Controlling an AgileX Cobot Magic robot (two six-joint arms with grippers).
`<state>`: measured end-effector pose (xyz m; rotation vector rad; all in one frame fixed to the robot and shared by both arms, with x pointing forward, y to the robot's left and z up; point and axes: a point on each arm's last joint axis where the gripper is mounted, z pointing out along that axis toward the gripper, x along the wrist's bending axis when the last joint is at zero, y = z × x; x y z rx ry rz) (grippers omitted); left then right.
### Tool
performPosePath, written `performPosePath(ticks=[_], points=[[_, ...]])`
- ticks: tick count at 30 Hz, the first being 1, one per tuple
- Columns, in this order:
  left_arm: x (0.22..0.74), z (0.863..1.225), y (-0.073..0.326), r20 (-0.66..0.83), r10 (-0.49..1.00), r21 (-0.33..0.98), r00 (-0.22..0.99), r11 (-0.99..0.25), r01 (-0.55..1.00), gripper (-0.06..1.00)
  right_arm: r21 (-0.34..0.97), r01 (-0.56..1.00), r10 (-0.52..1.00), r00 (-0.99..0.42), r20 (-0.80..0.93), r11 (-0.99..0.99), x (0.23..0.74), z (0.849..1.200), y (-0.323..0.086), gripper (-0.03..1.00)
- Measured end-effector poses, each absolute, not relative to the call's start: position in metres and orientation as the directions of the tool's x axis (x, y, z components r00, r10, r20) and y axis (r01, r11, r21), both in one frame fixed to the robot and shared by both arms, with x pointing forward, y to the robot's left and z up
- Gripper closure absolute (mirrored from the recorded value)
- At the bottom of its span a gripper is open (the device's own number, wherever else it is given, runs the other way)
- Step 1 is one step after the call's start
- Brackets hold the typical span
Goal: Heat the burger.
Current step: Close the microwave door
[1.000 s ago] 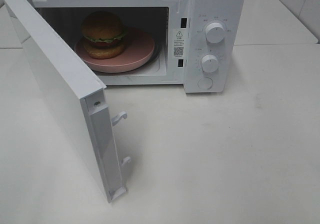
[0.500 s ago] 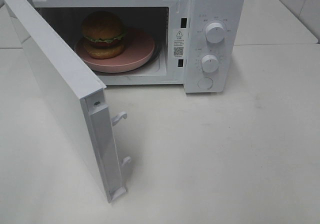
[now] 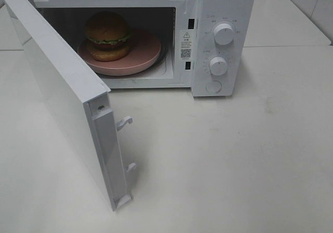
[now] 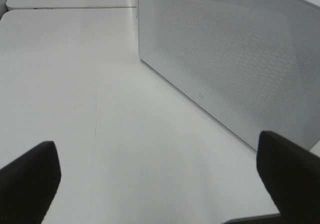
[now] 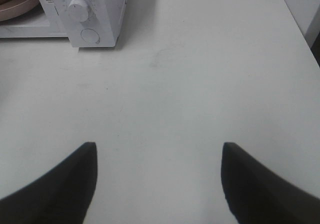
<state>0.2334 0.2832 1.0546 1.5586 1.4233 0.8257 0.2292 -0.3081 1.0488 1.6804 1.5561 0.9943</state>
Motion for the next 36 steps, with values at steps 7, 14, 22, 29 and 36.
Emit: performPosePath(ticks=[7, 14, 22, 29, 36], points=[[0.233, 1.055, 0.283, -0.071, 0.988, 0.903, 0.135, 0.006, 0.429, -0.04, 0.851, 0.515, 0.994, 0.016, 0.108, -0.100, 0.229, 1.049, -0.308, 0.29], [0.233, 1.055, 0.283, -0.071, 0.988, 0.903, 0.135, 0.006, 0.429, -0.04, 0.851, 0.515, 0.994, 0.016, 0.108, -0.100, 0.229, 1.049, -0.308, 0.29], [0.233, 1.055, 0.283, -0.072, 0.988, 0.904, 0.135, 0.007, 0.427, -0.04, 0.851, 0.515, 0.994, 0.016, 0.108, -0.100, 0.229, 1.049, -0.308, 0.29], [0.234, 1.058, 0.283, -0.078, 0.988, 0.913, 0.135, 0.016, 0.408, -0.02, 0.851, 0.515, 0.994, 0.016, 0.108, -0.100, 0.229, 1.049, -0.308, 0.29], [0.242, 1.066, 0.284, -0.085, 0.988, 0.924, 0.127, 0.030, 0.380, 0.11, 0.851, 0.515, 0.994, 0.016, 0.108, -0.100, 0.229, 1.049, -0.308, 0.29]])
